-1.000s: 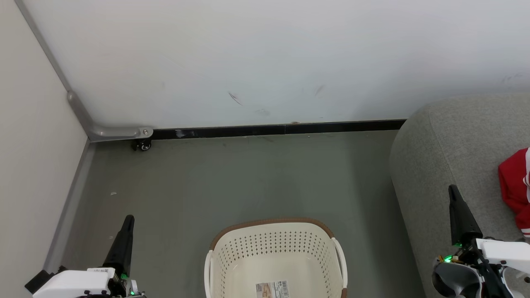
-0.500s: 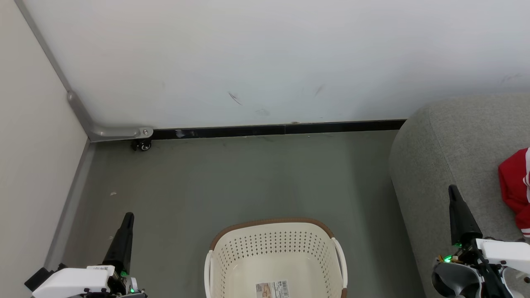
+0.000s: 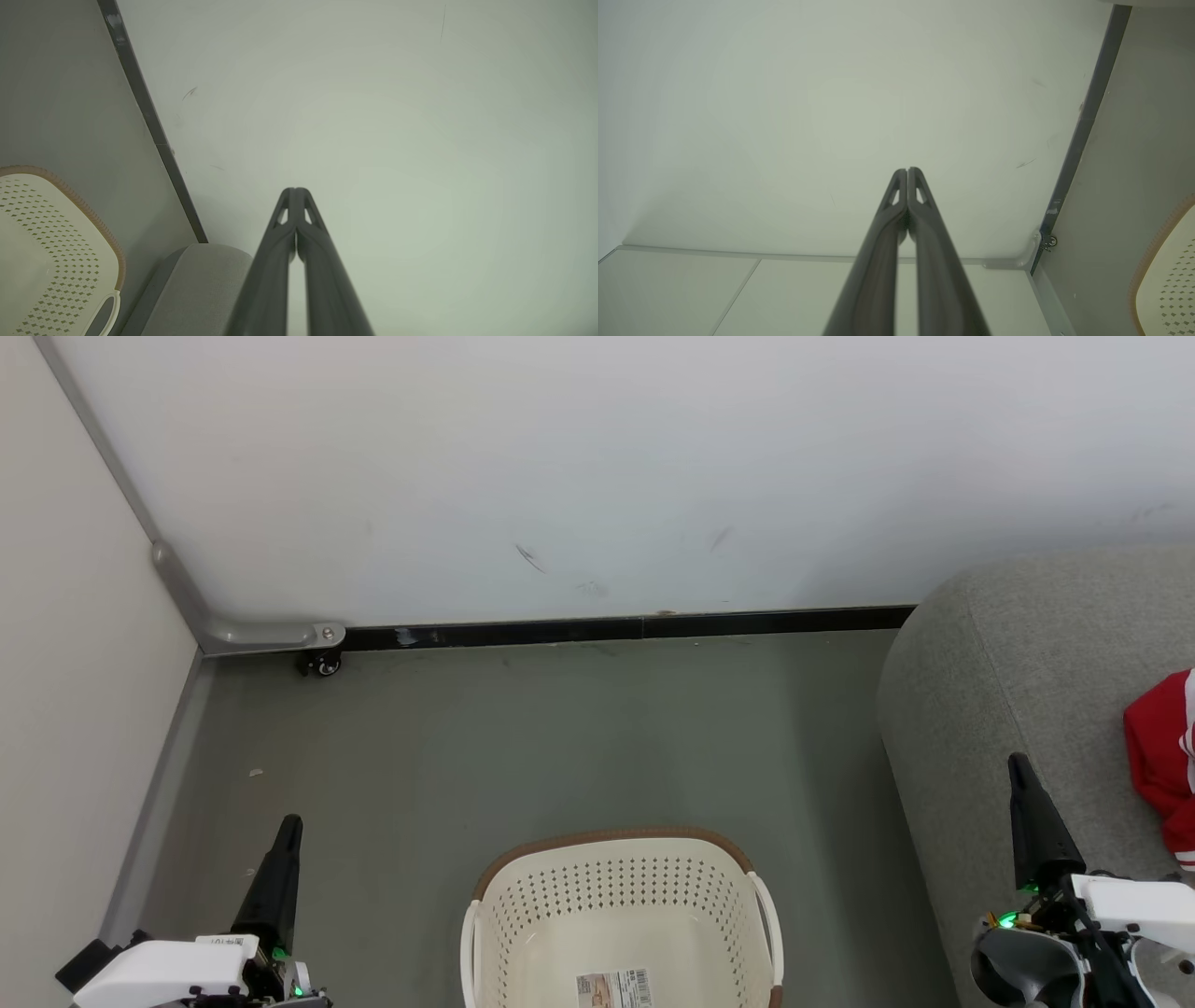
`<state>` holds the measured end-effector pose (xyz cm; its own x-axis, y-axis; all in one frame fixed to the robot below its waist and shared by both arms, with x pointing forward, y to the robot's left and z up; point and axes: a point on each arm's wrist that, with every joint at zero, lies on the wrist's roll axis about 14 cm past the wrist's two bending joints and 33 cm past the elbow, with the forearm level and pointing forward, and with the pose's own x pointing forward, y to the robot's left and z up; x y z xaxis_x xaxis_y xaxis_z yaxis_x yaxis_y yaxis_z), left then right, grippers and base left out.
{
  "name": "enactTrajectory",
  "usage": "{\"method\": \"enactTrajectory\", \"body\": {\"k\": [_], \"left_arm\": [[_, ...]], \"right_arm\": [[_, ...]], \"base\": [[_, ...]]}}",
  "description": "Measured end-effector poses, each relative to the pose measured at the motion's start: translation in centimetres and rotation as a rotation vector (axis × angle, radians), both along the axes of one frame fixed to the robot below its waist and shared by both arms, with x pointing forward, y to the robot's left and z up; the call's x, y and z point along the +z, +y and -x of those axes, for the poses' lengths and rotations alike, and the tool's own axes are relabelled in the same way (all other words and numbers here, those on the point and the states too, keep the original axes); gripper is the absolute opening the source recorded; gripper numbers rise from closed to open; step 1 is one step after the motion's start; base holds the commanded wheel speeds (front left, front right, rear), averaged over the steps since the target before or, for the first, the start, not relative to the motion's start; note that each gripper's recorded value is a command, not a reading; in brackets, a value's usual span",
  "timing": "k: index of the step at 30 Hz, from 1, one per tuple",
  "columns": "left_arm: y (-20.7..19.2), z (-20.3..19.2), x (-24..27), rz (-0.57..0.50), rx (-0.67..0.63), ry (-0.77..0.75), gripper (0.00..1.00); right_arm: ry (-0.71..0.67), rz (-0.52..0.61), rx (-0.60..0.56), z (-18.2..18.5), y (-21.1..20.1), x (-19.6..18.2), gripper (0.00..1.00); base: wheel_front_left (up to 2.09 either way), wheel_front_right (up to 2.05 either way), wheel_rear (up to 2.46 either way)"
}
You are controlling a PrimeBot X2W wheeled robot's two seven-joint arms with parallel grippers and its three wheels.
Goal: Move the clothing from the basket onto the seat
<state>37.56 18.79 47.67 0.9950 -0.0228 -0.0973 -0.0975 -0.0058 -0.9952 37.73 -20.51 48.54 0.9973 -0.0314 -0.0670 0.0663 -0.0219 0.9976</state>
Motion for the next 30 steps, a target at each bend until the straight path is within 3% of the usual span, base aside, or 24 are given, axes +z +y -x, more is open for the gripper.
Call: {"method": "enactTrajectory", "body": {"k": [30], "left_arm": [[0.03, 0.0, 0.02, 0.001, 0.002, -0.001, 0.0]], "right_arm": [[0.0, 0.003, -0.005, 0.0, -0.17, 0.01, 0.0]], "base": [[0.0, 0.0, 0.0]]}}
